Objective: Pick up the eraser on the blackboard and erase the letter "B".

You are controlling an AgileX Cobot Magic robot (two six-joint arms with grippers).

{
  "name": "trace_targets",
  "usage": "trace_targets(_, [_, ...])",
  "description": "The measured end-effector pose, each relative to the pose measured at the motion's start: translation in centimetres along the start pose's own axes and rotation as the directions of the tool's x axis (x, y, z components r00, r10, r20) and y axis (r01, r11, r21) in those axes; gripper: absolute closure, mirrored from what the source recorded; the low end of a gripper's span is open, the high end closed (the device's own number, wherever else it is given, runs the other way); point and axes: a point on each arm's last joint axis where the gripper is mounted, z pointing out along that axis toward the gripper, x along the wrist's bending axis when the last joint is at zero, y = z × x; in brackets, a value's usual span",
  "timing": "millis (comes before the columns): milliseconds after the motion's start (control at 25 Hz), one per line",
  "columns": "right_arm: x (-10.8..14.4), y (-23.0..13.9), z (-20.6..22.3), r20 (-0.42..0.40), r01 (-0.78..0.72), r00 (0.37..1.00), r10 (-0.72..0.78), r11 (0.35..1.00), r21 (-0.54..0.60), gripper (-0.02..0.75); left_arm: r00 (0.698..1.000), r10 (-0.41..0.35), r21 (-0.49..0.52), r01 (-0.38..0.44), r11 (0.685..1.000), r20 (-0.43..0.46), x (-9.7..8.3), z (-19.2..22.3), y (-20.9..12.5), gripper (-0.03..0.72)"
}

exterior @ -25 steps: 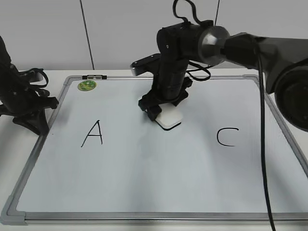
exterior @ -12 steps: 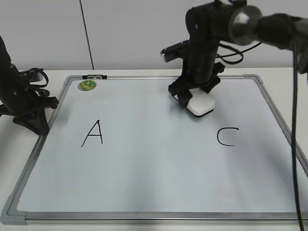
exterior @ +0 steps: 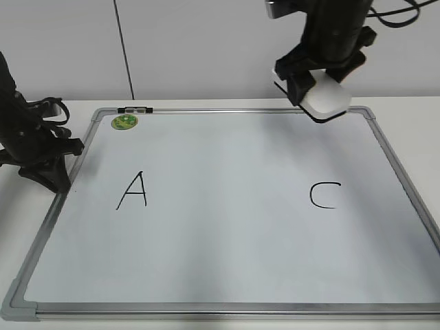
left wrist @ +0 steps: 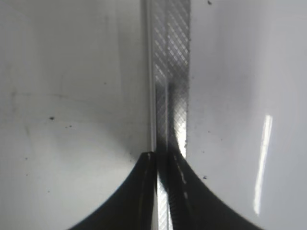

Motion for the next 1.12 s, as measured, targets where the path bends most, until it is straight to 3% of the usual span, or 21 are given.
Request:
trace_targets(240, [-4.1,-6.6,-0.8,0.015,-0.151,0.988,0.151,0.988,0.021,0.204,1.0,0.0,0.0,0.0,1.0,0.0,0.0,0.0,0.0,0.613])
trace_targets(480, [-8.2,-13.3,1.1,0.006,-0.361,0.933,0.361,0.931,0.05,0.204,1.0,0.0,0.0,0.0,1.0,0.0,0.0,0.0,0.0,0.608])
trace_targets(760, [-9.4,-14.0,3.5,-0.04,-0.416,0.908,0.417,0.909,0.024,0.198,1.0,0.0,0.0,0.0,1.0,0.0,0.0,0.0,0.0,0.607])
trace_targets(1120, [-9.7,-14.1,9.1,-0.032,-0.414,0.908,0.417,0.908,0.063,0.198,1.0,0.0,0.002,0.0,1.0,0.0,0.0,0.0,0.0,0.607])
